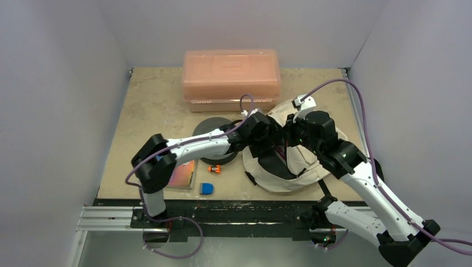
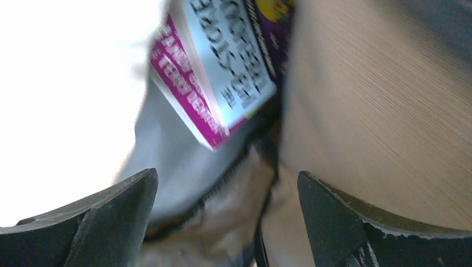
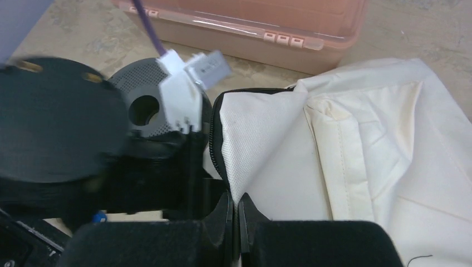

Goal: Pack the student bag
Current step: Place the book in the student bag, then pick up the book from the center of the board.

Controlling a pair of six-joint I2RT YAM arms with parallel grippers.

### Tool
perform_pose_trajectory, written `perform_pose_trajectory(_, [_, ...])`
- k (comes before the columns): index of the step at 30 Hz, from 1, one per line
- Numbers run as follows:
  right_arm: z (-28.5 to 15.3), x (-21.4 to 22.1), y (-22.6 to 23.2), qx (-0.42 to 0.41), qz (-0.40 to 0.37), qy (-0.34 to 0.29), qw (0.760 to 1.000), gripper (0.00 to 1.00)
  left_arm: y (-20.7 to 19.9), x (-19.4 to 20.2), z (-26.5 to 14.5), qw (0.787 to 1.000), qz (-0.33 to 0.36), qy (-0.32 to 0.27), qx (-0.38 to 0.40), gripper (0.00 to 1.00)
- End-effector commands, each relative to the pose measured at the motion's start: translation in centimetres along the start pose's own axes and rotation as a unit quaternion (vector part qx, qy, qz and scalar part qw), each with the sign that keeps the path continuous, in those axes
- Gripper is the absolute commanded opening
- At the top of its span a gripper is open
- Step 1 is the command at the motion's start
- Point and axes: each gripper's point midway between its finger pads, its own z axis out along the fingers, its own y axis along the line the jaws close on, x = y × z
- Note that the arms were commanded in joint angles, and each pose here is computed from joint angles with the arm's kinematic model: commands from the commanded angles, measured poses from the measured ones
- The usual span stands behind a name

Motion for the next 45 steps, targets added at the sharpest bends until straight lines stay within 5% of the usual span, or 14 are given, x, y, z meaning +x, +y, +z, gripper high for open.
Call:
perform_pose_trajectory(1, [0.1, -1.5, 0.2, -0.001, 0.013, -0.033, 0.999, 0.0, -2.1, 0.1, -7.8, 0.995, 0.094, 0.004, 0.039, 0.96])
perform_pose_trajectory(12, [1.7, -0.2, 0.7, -0.011, 0.032, -0.018, 0.999, 0.0, 3.4, -1.7, -16.6, 0.968, 0.228, -0.093, 0.051, 0.95])
perform_pose_trajectory(18, [3.3, 1.7, 1.7, -0.04, 0.022, 0.012, 0.999, 0.07, 11.0, -5.3, -21.5, 0.946, 0.271, -0.168, -0.062, 0.95])
perform_pose_trajectory(22, [5.0, 3.3, 3.4, -0.083, 0.031, 0.035, 0.995, 0.14, 16.4, -8.4, -24.9, 0.934, 0.24, -0.211, -0.158, 0.97])
perform_pose_trajectory(26, [6.4, 5.6, 6.1, -0.126, 0.031, 0.064, 0.99, 0.27, 20.6, -10.8, -27.6, 0.92, 0.205, -0.237, -0.235, 1.0])
perform_pose_trajectory(31, [7.4, 7.6, 10.0, -0.126, -0.034, 0.095, 0.987, 0.55, 23.4, -11.8, -28.6, 0.923, 0.147, -0.234, -0.268, 1.0])
perform_pose_trajectory(37, [7.6, 4.8, 13.2, -0.113, -0.117, 0.045, 0.986, 0.86, 25.0, -13.7, -30.9, 0.924, 0.058, -0.276, -0.259, 1.0])
perform_pose_trajectory(45, [7.8, 6.1, 24.2, -0.244, -0.229, -0.01, 0.942, 0.93, 24.6, -15.2, -35.5, 0.899, 0.053, -0.323, -0.292, 1.0])
